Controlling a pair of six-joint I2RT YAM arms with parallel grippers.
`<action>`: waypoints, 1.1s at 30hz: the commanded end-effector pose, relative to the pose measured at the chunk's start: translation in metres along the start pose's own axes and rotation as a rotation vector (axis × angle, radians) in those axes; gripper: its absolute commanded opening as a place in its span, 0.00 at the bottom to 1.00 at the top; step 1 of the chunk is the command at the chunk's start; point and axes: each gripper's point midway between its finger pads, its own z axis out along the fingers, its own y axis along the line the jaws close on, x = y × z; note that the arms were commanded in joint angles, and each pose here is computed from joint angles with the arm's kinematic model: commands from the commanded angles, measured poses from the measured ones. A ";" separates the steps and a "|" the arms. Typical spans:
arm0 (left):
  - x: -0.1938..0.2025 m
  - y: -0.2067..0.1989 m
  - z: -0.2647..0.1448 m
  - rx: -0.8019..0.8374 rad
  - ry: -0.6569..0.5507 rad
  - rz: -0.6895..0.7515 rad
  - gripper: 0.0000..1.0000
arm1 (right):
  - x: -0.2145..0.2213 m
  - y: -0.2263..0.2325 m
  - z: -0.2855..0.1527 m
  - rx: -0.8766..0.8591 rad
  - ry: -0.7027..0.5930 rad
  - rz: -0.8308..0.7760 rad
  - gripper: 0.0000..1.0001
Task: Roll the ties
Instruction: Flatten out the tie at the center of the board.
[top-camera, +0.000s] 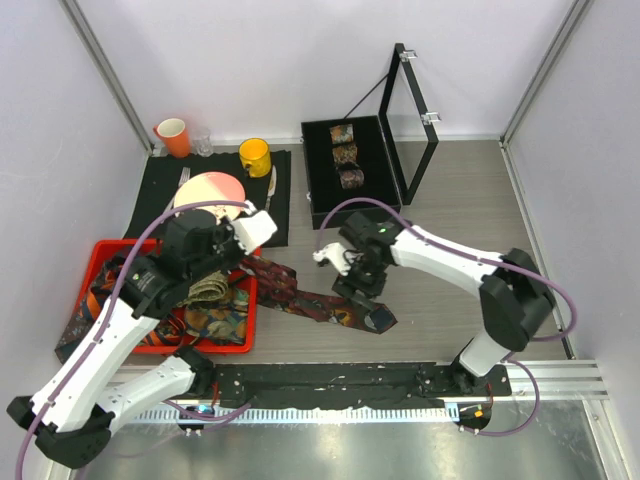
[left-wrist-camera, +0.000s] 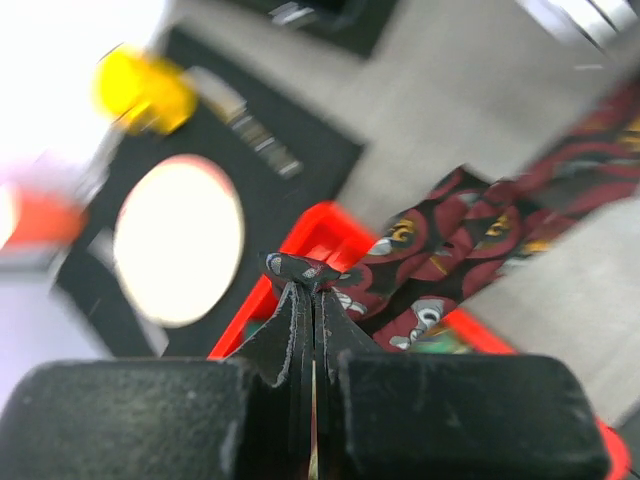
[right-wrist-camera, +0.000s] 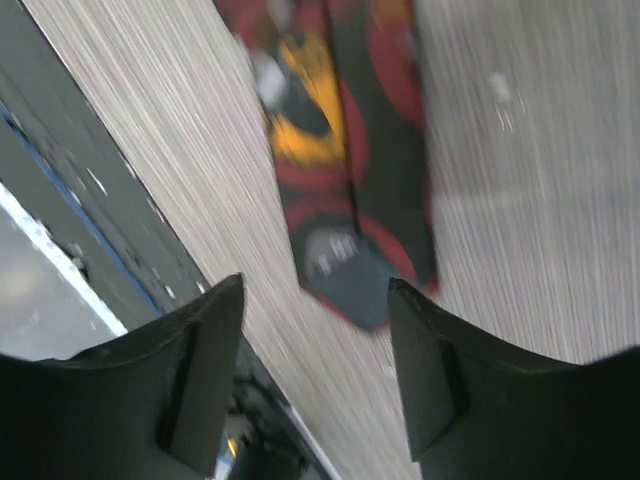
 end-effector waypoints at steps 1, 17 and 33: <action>0.013 0.042 -0.018 -0.212 0.036 -0.065 0.00 | -0.065 0.003 0.008 0.055 -0.136 -0.007 0.59; 0.033 0.077 -0.027 -0.364 0.105 -0.162 0.00 | -0.088 0.031 0.086 -0.063 -0.056 0.031 0.36; 0.009 0.043 -0.006 -0.108 -0.002 -0.145 0.00 | 0.047 -0.038 0.057 0.154 0.197 0.097 0.01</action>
